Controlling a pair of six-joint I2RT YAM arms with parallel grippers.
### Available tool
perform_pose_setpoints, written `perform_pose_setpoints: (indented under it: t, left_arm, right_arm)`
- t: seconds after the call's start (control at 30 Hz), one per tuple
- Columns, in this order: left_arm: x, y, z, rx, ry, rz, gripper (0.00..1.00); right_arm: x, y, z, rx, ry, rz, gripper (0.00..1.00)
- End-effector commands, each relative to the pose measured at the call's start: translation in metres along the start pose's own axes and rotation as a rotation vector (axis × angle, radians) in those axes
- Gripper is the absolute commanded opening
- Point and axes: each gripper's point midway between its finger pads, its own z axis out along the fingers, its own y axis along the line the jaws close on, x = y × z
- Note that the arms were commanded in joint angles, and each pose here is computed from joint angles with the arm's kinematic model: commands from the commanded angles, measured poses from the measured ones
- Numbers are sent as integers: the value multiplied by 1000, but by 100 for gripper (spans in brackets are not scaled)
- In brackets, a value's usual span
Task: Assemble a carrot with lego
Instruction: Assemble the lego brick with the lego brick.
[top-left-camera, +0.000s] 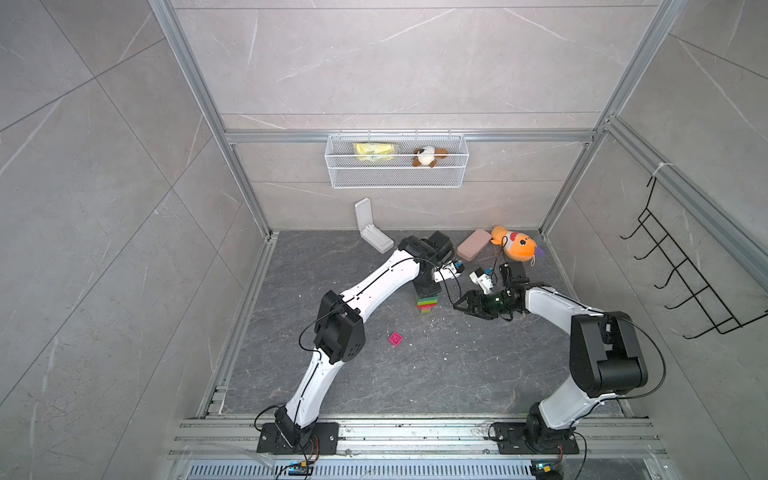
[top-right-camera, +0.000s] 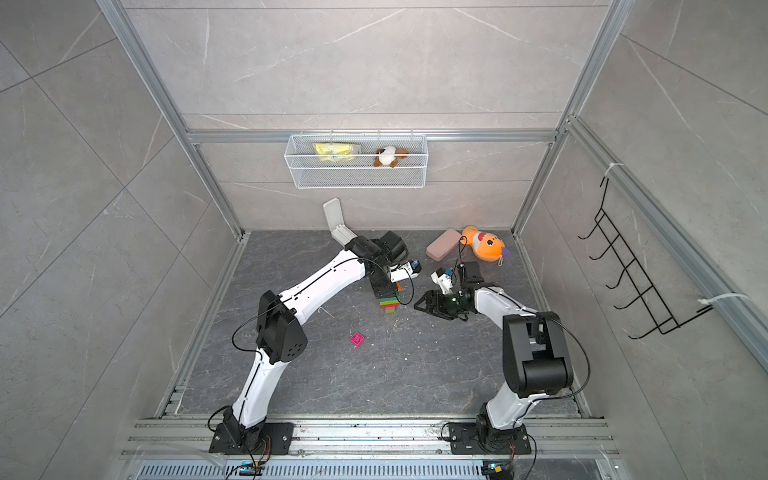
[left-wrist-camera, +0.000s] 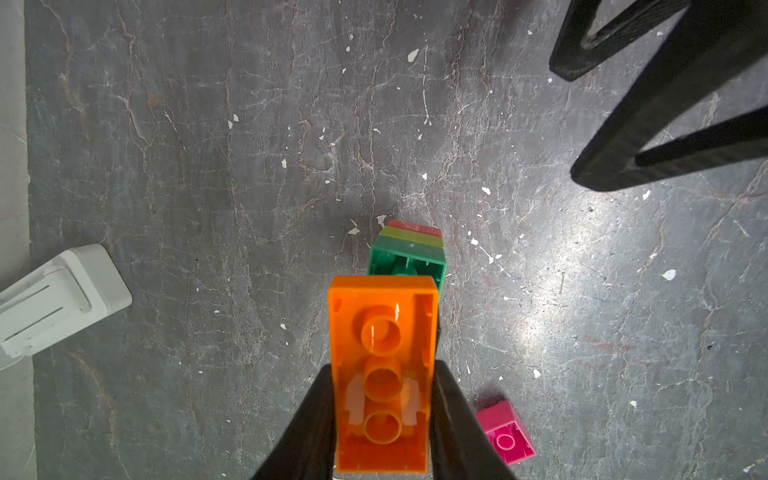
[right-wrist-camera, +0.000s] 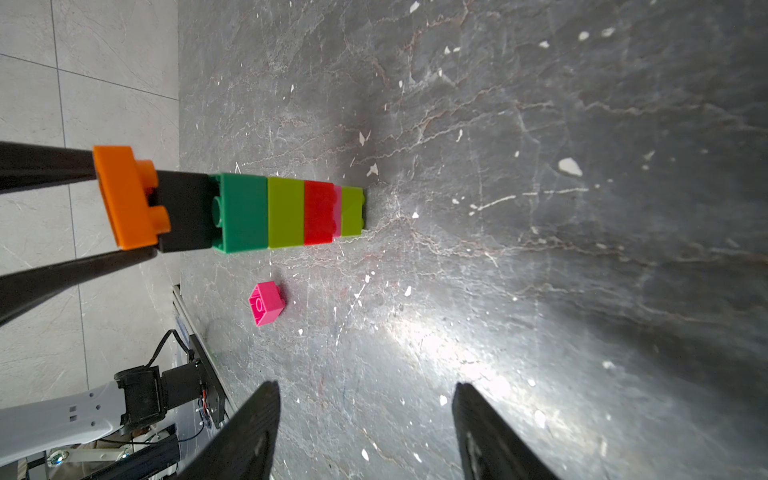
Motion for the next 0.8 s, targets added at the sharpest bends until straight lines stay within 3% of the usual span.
perform_pose_setpoints:
  t: [0.0,0.77]
  left_arm:
    - [-3,2,0,9,-21,30,23]
    - [0,4,3,23,-22,36,40]
  right_arm:
    - [4,-4,4,-8,13,-8,69]
    - [5,-6,6,-12,19,-2,69]
